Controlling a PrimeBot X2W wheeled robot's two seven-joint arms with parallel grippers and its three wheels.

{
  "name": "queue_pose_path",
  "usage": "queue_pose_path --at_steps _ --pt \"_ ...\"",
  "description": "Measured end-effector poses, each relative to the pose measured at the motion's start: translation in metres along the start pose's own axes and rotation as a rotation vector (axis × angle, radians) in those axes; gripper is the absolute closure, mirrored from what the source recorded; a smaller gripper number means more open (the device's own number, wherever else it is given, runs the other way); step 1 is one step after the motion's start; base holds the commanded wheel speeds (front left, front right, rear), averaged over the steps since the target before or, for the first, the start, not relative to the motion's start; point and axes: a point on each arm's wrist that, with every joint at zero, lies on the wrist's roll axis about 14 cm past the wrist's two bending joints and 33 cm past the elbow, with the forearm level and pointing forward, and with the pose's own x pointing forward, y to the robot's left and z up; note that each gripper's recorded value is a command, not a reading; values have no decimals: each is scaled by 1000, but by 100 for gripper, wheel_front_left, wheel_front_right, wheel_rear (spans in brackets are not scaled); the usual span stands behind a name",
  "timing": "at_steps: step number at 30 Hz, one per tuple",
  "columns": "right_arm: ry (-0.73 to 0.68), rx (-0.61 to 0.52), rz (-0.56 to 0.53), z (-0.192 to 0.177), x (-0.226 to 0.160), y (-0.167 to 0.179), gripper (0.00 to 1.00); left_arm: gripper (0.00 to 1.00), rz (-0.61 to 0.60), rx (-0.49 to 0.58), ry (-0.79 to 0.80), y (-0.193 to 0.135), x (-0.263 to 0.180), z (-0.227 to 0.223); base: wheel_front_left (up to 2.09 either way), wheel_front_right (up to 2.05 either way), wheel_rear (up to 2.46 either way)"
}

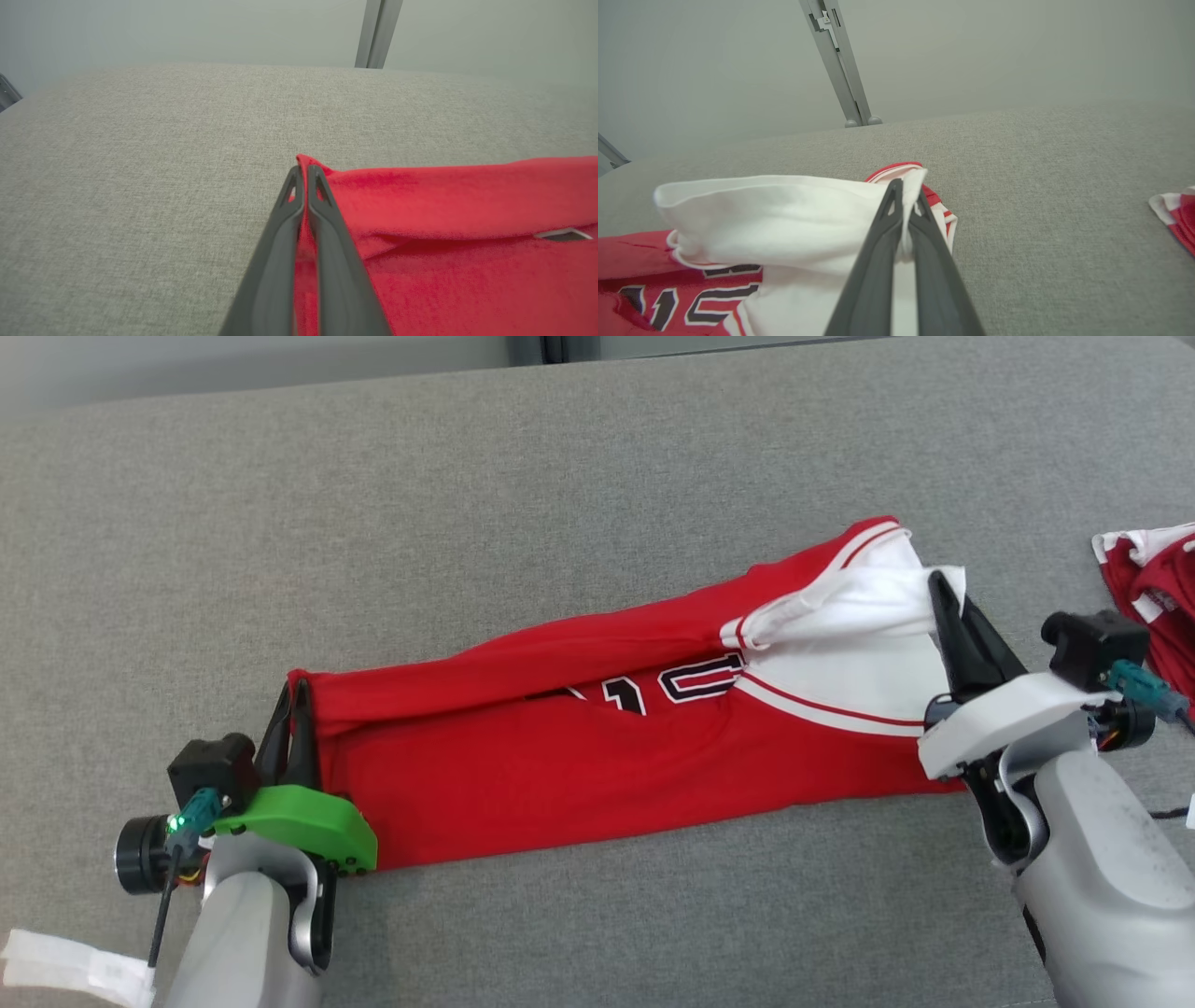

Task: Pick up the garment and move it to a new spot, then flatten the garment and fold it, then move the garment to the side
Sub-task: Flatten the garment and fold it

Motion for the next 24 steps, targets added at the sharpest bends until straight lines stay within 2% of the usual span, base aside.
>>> queue_pose_path --at_steps 9,10,11,12,19,24 --pt "26 57 -59 -14 -42 -4 100 100 -6 1 15 -1 -27 -9 0 0 0" --pt "29 55 -64 -16 -45 -5 100 84 -5 4 19 -2 -30 -10 0 0 0" --pt "31 49 -70 -16 -47 -7 79 61 -6 5 23 -2 -33 -12 0 0 0" --pt "37 36 -74 -17 -49 -8 0 0 -7 10 29 -3 -36 -14 0 0 0" --pt "42 -22 -93 -17 -61 -14 0 0 77 29 20 11 -63 -18 0 0 0" --pt "40 -65 -93 -15 -58 -15 0 0 101 -25 -3 9 -78 -15 0 0 0"
